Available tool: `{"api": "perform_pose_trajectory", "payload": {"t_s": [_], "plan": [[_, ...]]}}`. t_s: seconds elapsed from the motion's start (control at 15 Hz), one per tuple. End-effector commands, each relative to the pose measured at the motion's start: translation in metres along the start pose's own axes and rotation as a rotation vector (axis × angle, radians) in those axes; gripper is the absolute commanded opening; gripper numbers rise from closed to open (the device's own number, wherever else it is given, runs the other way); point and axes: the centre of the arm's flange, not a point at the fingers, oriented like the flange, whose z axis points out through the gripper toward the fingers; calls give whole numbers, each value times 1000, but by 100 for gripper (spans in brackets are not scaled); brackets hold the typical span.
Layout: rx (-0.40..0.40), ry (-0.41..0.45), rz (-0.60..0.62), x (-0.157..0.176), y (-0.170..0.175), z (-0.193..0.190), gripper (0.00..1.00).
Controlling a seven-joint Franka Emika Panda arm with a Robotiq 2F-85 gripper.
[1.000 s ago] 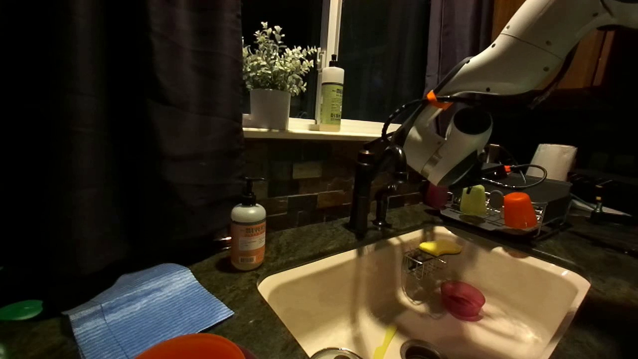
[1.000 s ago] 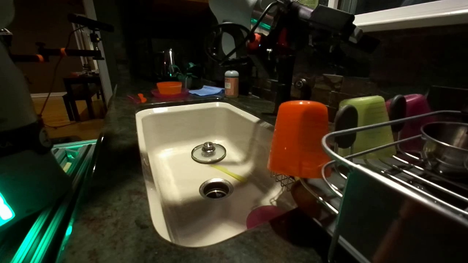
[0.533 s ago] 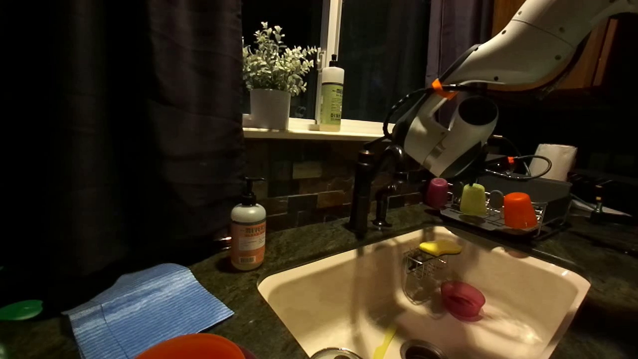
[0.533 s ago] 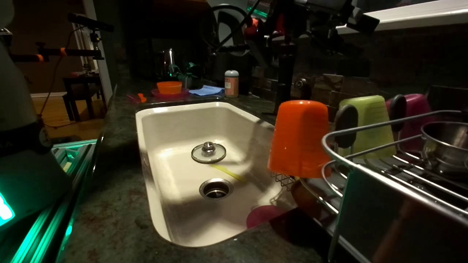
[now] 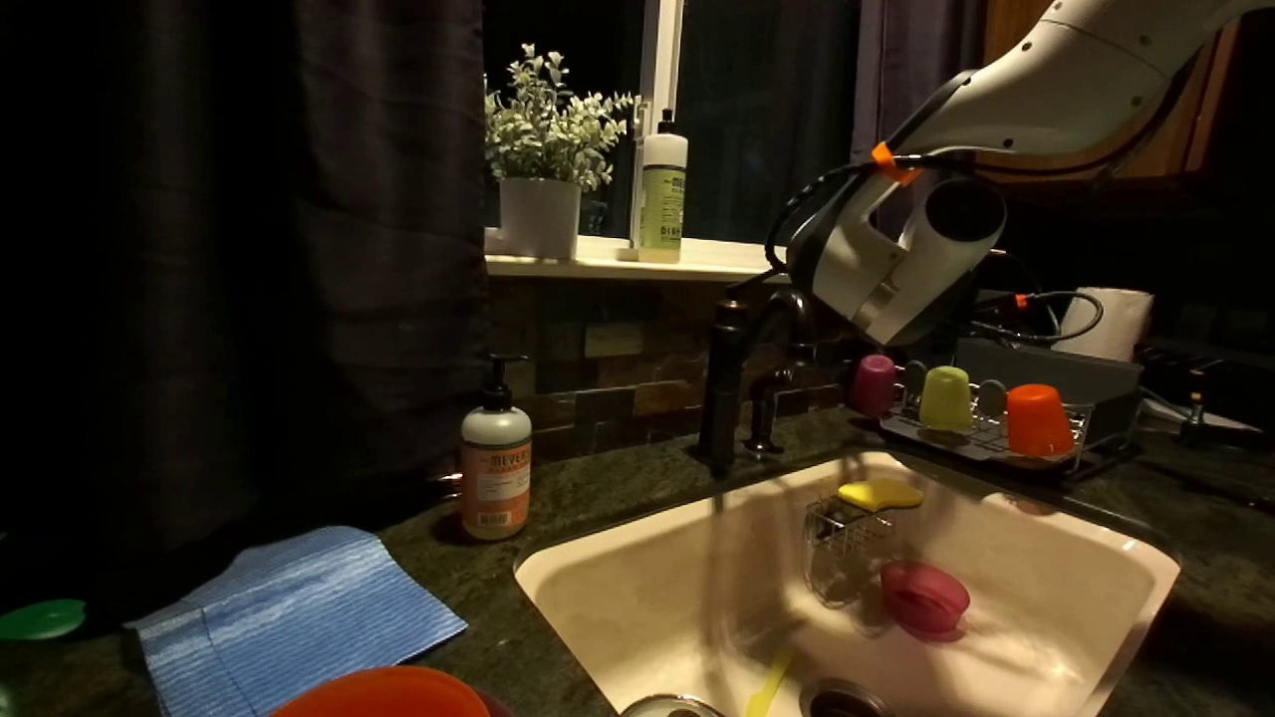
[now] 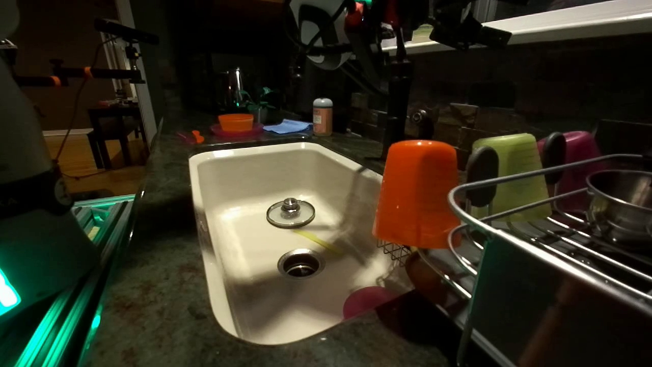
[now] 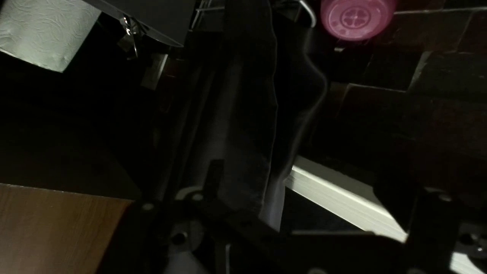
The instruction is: Put the pink cup on the dishrack.
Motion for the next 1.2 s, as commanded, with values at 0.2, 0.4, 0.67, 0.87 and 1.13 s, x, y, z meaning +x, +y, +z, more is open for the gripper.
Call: {"api": "perform_pose_trajectory", "payload": {"t_s": [0.2, 0.4, 0.67, 0.87, 1.13], "plan": [[69, 84, 132, 18, 13, -24, 100], [98, 100, 199, 27, 14, -28, 100], [87, 44, 242, 38, 21, -32, 100], [79, 5, 268, 47, 29, -35, 100], [140, -125, 288, 54, 37, -36, 100]]}}
